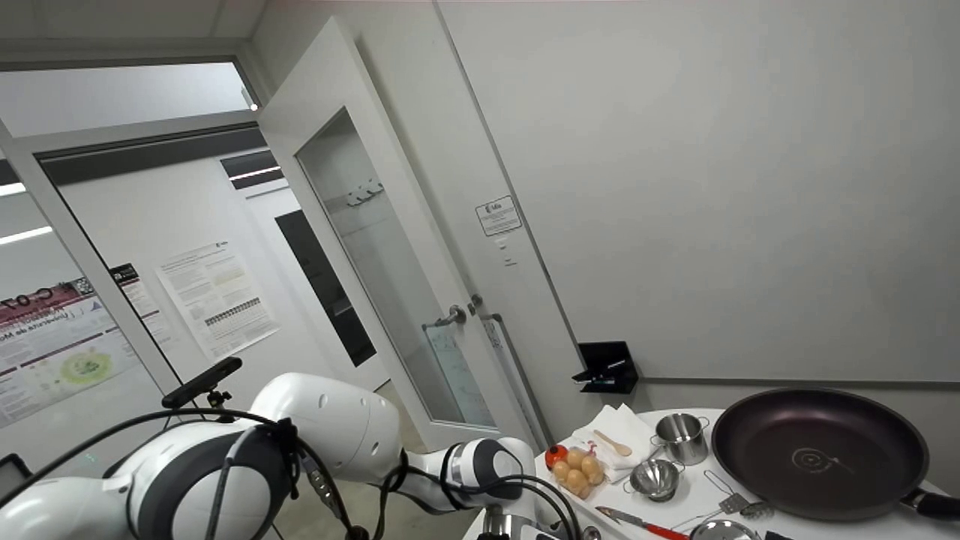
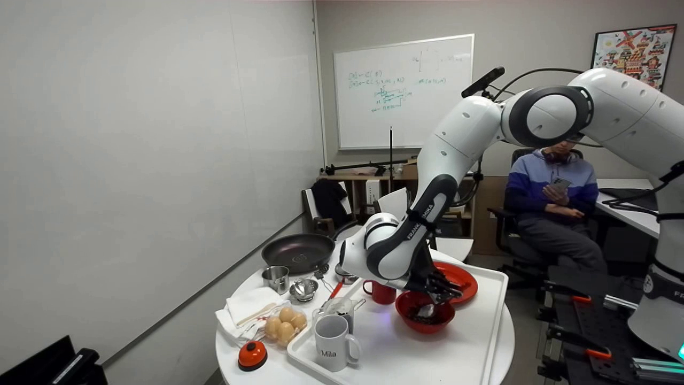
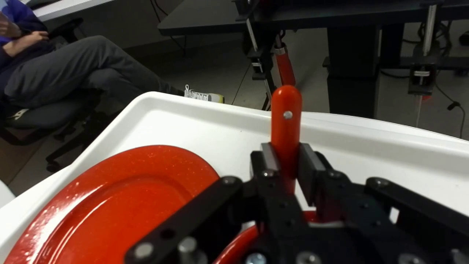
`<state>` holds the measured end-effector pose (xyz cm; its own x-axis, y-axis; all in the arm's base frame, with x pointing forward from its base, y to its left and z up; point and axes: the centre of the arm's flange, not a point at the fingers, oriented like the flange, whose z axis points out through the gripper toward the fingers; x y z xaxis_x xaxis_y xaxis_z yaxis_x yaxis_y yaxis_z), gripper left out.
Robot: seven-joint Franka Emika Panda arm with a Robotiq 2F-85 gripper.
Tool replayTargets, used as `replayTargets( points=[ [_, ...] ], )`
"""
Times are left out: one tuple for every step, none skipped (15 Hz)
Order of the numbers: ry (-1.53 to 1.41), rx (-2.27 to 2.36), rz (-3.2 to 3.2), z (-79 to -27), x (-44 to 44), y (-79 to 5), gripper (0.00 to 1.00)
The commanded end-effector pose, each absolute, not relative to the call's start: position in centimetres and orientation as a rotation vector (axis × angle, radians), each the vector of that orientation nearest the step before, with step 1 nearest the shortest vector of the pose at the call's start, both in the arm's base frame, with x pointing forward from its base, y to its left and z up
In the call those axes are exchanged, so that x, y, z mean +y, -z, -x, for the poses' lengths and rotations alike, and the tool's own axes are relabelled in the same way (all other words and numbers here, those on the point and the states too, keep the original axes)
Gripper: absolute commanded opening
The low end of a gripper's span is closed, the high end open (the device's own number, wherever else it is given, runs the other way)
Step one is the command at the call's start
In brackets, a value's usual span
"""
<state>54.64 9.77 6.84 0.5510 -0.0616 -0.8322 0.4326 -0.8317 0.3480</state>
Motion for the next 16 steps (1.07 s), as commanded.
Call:
replayTargets(
  points=[
    [1.257, 0.301, -2.285, -55.0, 10.4, -7.3, 0.05],
    [1.251, 0.311, -2.289, -55.0, 10.8, -7.5, 0.05],
    [1.238, 0.326, -2.293, -55.0, 11.5, -7.8, 0.05],
    [1.228, 0.343, -2.297, -55.0, 12.3, -8.1, 0.05],
    [1.209, 0.369, -2.301, -55.0, 13.4, -8.4, 0.05],
    [1.193, 0.393, -2.3, -54.9, 14.6, -8.7, 0.05],
    [1.179, 0.415, -2.3, -54.8, 15.7, -8.8, 0.05],
    [1.168, 0.436, -2.299, -54.7, 16.7, -9.0, 0.05],
    [1.159, 0.455, -2.297, -54.5, 17.5, -9.1, 0.05],
    [1.152, 0.469, -2.296, -54.4, 18.0, -9.2, 0.05],
    [1.149, 0.476, -2.296, -54.3, 18.4, -9.3, 0.05],
    [1.146, 0.481, -2.296, -54.3, 18.5, -9.3, 0.05],
    [1.146, 0.48, -2.299, -54.3, 18.4, -9.2, 0.05],
    [1.15, 0.48, -2.306, -54.3, 18.2, -9.2, 0.05],
    [1.16, 0.487, -2.334, -54.4, 17.8, -9.2, 0.05],
    [1.163, 0.493, -2.357, -54.5, 17.4, -9.3, 0.05]
  ],
)
